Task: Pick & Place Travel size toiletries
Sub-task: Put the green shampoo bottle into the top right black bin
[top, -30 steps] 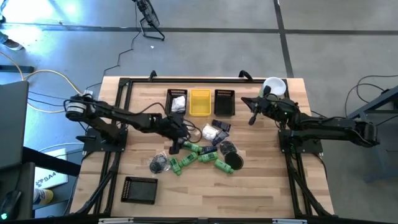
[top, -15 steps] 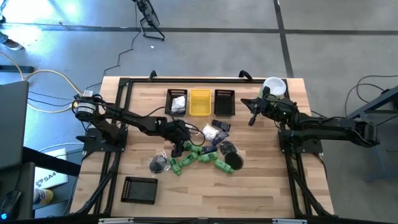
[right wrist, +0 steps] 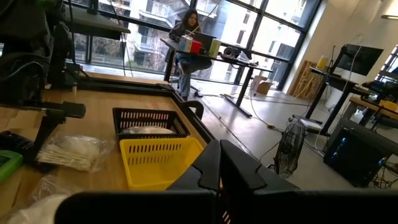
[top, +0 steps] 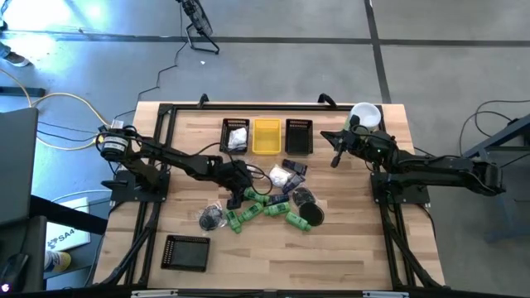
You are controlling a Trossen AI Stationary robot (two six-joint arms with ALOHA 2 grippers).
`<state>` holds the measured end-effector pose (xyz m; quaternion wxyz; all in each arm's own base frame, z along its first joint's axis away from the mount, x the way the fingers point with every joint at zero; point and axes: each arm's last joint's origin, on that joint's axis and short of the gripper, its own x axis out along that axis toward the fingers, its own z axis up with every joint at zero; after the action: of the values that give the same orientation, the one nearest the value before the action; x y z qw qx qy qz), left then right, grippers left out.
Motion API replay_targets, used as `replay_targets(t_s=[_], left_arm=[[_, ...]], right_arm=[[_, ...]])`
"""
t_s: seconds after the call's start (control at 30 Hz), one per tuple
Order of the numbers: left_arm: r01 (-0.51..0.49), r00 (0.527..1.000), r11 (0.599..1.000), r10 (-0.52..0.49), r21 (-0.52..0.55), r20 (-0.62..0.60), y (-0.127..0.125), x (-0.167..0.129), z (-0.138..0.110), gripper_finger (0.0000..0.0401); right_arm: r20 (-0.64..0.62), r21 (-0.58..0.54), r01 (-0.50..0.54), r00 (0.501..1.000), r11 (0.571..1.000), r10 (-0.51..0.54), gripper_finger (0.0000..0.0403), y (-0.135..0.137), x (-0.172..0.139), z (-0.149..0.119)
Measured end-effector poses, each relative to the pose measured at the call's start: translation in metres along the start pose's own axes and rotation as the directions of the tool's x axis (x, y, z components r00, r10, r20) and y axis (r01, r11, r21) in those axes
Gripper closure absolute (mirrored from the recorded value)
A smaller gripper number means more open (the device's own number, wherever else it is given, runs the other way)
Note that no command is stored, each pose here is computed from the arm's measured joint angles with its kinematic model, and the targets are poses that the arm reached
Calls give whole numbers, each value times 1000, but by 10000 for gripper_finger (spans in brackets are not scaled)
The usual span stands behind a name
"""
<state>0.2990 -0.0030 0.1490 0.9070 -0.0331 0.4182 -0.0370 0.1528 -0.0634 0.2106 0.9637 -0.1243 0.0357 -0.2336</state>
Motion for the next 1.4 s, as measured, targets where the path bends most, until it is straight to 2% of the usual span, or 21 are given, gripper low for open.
replay_targets(t_s=[0.37, 0.57, 1.0, 1.4], left_arm=[[10, 1000, 1000, -10, 2, -13, 1, 20, -6, 103], [20, 1000, 1000, -20, 0, -11, 1, 21, -6, 106], [17, 1000, 1000, -17, -3, -19, 2, 22, -7, 195], [19, 1000, 1000, -19, 3, -21, 2, 22, -8, 203]], right_arm=[[-7, -1, -1, 1000, 1000, 1, 401, 0, 0, -1], [-17, -2, -3, 1000, 1000, 3, 401, 0, 0, -2], [-18, -2, 0, 1000, 1000, 0, 401, 0, 0, -2], [-17, -2, -1, 1000, 1000, 1, 401, 0, 0, -2]])
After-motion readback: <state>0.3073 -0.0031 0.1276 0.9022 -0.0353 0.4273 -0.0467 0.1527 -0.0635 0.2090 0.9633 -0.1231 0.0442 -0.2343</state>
